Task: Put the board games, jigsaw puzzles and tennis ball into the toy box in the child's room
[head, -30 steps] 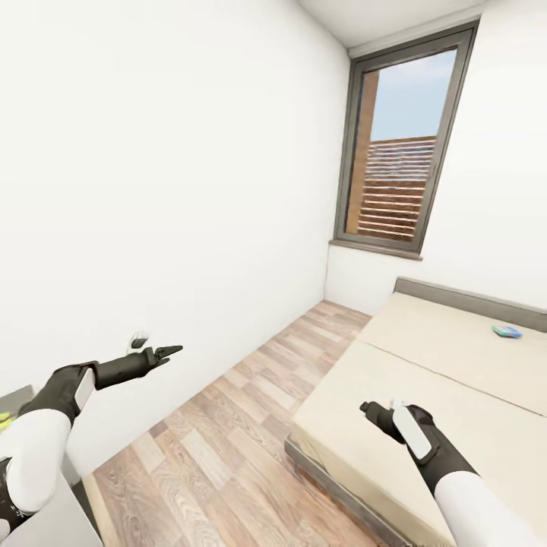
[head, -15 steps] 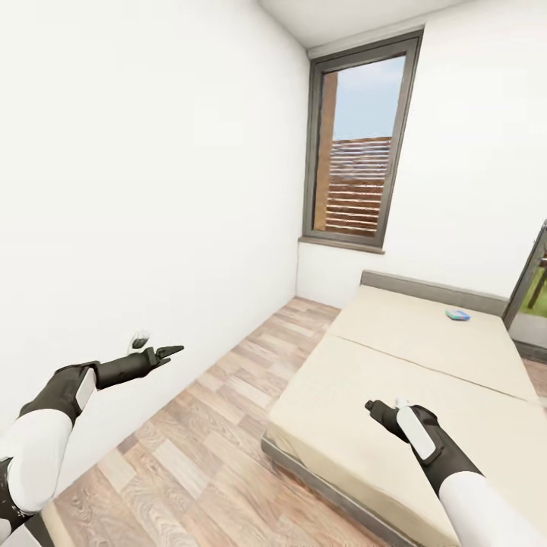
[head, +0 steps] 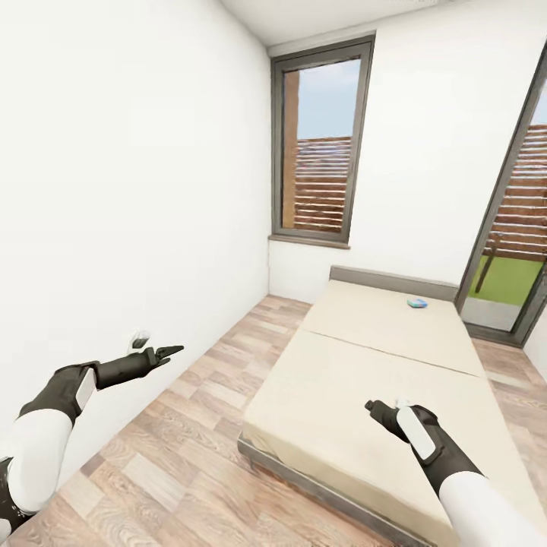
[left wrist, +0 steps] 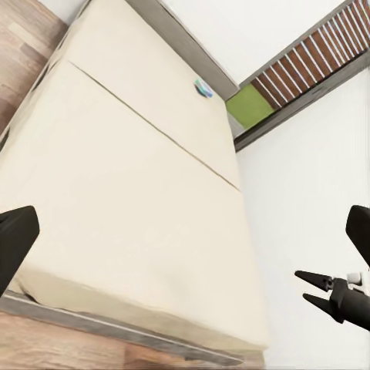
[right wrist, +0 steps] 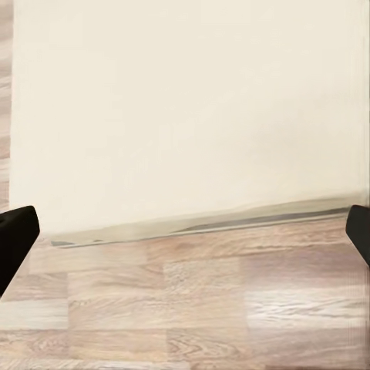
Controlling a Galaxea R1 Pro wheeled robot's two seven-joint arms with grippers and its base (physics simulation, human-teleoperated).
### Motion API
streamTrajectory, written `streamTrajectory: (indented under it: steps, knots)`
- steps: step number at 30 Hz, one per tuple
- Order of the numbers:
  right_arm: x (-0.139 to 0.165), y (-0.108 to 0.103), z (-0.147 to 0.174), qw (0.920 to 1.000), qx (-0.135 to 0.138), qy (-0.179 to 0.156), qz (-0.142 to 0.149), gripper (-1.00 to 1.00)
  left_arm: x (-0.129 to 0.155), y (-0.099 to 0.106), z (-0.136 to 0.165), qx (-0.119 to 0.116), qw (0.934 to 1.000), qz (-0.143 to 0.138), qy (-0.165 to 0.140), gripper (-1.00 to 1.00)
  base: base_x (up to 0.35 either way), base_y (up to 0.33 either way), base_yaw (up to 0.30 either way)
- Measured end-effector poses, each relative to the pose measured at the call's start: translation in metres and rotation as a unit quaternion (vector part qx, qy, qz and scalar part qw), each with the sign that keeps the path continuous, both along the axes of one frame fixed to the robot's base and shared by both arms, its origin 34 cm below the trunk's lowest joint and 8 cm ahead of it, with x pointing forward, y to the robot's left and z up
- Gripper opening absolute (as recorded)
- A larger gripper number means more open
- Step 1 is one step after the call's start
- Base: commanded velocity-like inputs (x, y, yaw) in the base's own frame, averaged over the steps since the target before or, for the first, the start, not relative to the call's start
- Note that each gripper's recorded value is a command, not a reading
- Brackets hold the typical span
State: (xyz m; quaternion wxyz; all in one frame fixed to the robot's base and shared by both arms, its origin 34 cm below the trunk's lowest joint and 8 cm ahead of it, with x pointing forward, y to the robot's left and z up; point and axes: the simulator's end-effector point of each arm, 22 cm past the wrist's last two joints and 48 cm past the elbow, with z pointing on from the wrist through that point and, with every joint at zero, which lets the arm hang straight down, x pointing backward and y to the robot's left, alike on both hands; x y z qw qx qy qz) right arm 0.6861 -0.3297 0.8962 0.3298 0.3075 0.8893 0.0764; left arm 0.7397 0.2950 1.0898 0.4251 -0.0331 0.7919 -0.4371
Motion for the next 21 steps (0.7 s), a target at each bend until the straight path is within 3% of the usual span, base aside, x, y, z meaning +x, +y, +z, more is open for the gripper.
streamTrajectory:
  steps: [21]
  knots:
    - [-0.0011,-0.0017,-0.0047,1.0000,0.001,0.004,-0.002,1.00,0.0008,-0.0009,-0.0054,0.000,1.0000,0.000,0.004,1.00,0.000,0.000,-0.277]
